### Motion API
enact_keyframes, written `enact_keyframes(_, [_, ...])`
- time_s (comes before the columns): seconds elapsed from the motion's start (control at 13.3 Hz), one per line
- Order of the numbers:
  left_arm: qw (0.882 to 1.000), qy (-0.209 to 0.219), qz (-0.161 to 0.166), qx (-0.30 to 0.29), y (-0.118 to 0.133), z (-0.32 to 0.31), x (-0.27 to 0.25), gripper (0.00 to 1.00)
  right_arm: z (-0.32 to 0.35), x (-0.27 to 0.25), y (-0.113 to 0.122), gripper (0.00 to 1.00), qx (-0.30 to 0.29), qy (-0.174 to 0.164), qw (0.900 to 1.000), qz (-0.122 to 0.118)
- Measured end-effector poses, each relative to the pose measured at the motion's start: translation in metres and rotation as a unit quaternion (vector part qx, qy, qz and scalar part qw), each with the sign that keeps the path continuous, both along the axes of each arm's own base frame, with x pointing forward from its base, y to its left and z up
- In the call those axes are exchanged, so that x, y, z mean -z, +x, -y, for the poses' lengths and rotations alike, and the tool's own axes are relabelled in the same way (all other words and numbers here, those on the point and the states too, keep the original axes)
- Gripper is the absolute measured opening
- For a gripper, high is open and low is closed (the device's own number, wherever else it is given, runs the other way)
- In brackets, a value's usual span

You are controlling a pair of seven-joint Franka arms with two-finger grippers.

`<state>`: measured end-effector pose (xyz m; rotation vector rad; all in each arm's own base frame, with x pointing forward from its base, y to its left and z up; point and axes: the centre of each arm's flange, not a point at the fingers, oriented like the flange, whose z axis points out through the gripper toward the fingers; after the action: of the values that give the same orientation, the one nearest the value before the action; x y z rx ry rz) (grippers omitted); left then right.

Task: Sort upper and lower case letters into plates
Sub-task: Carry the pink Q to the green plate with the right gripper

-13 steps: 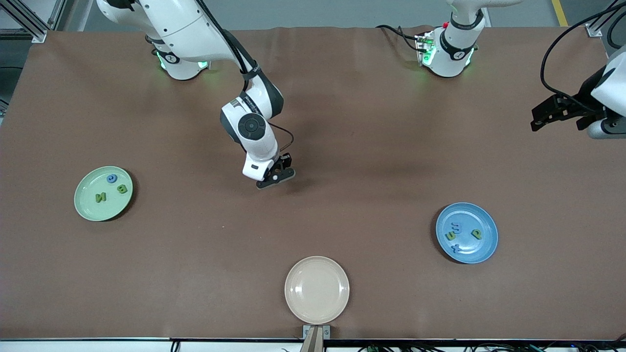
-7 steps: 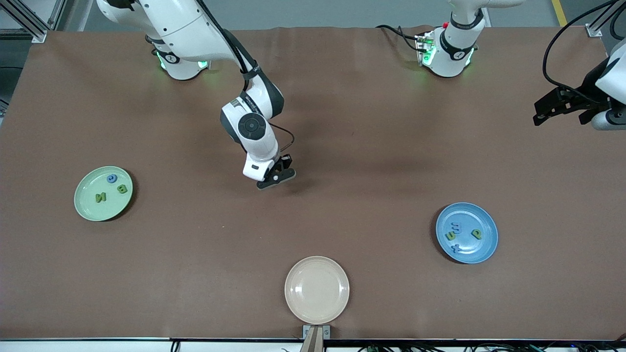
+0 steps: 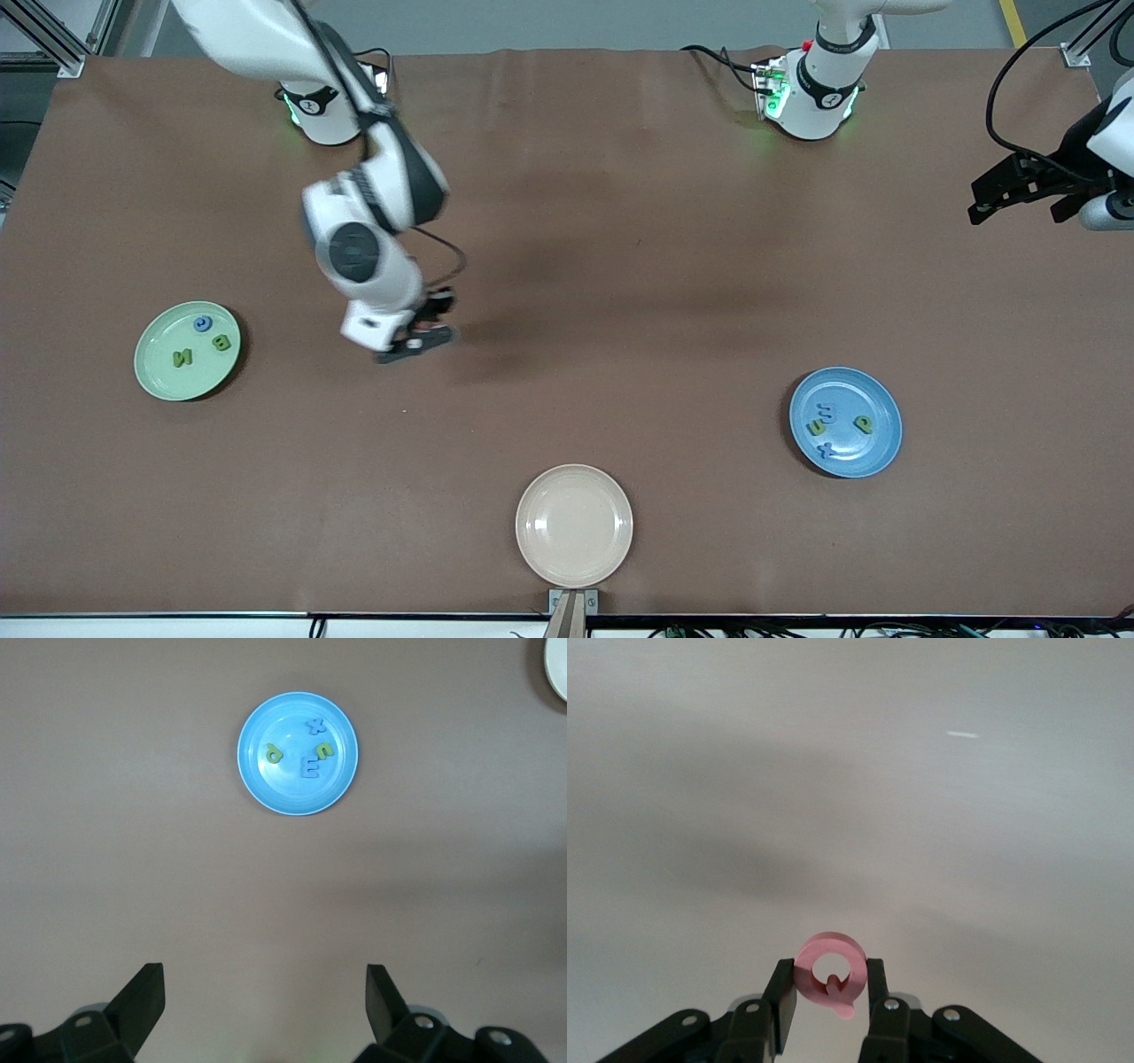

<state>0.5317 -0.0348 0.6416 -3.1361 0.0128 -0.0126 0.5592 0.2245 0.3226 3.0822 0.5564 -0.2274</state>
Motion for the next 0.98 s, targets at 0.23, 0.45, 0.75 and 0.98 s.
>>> enact_keyframes(0.23, [1.000,0.001,0.001,0.006,-0.001,0.008,-0.001,1.00,0.143,-0.042,0.019,0.37,-0.033,0.011,0.999,-0.002])
enact_keyframes(0.45, [1.000,0.002,0.000,0.009,-0.002,0.011,0.000,1.00,0.260,-0.024,0.026,0.37,-0.050,0.004,0.999,0.014])
enact_keyframes(0.75, [1.000,0.003,0.000,0.016,-0.003,0.021,0.000,1.00,0.350,0.037,0.022,0.37,-0.040,0.003,0.999,0.035])
enact_keyframes(0.98, [1.000,0.003,0.002,0.017,-0.004,0.027,-0.002,1.00,0.384,0.088,0.018,0.37,-0.020,-0.001,0.999,0.031])
